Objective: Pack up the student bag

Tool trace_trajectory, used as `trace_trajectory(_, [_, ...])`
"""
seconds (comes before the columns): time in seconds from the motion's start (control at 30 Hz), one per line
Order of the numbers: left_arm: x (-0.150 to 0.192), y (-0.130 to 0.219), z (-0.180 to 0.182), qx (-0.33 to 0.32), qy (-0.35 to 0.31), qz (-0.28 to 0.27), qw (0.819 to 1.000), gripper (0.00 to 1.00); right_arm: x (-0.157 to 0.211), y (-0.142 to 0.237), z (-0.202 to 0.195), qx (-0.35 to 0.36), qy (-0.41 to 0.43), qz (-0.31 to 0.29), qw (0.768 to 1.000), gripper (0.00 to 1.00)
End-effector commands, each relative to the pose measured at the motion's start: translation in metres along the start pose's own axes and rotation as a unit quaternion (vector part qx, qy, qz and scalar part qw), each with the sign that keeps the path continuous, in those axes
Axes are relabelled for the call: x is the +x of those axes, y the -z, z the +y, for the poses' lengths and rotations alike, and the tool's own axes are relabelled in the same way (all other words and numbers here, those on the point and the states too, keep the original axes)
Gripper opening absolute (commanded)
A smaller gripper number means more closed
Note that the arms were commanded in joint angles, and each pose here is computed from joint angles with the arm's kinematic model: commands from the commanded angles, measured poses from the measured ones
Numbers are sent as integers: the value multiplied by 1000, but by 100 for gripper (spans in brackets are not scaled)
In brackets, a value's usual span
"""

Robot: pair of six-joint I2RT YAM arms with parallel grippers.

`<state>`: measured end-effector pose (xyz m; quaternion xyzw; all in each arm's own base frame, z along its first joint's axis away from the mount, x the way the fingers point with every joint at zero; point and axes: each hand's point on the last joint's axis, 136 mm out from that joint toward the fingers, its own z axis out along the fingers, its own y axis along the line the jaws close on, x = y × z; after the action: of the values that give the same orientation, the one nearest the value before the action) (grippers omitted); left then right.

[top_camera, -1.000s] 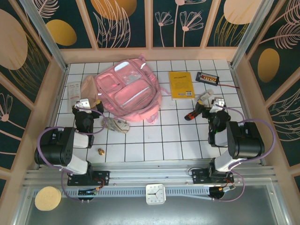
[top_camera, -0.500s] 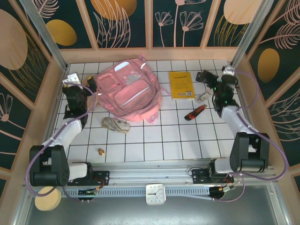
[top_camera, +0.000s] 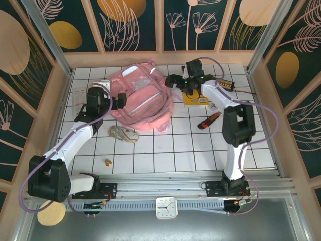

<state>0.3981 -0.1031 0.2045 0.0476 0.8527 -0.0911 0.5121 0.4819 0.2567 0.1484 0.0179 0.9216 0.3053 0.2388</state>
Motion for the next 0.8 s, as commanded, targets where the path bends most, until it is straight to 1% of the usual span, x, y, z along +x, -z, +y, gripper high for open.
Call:
trace_trajectory(0.0, [30, -7, -55, 71, -97, 50, 991, 98, -5, -6, 1, -1, -24, 21, 999, 98])
trace_trajectory(0.1, [52, -17, -88, 95, -137, 74, 983, 96, -4, -19, -2, -2, -30, 32, 999, 95])
trace_trajectory(0.2, [64, -29, -114, 110, -158, 79, 978, 92, 0, -19, -6, 3, -34, 28, 999, 95])
trace_trajectory(0.37, [73, -58, -155, 132, -195, 105, 966, 84, -1, 12, -13, 12, -43, 3, 999, 95])
trace_trajectory(0.43, [71, -64, -171, 144, -204, 103, 963, 84, -1, 25, -17, 11, -51, -2, 999, 95])
trace_trajectory(0.47, [79, -70, -178, 151, -209, 112, 960, 84, -1, 31, -19, 14, -52, -6, 999, 95])
trace_trajectory(0.63, [89, -88, -207, 172, -216, 134, 952, 83, 6, 56, -32, 23, -54, -10, 998, 95])
trace_trajectory(0.77, [109, -106, -219, 169, -220, 172, 945, 82, 3, 68, -48, 18, -68, -12, 997, 95])
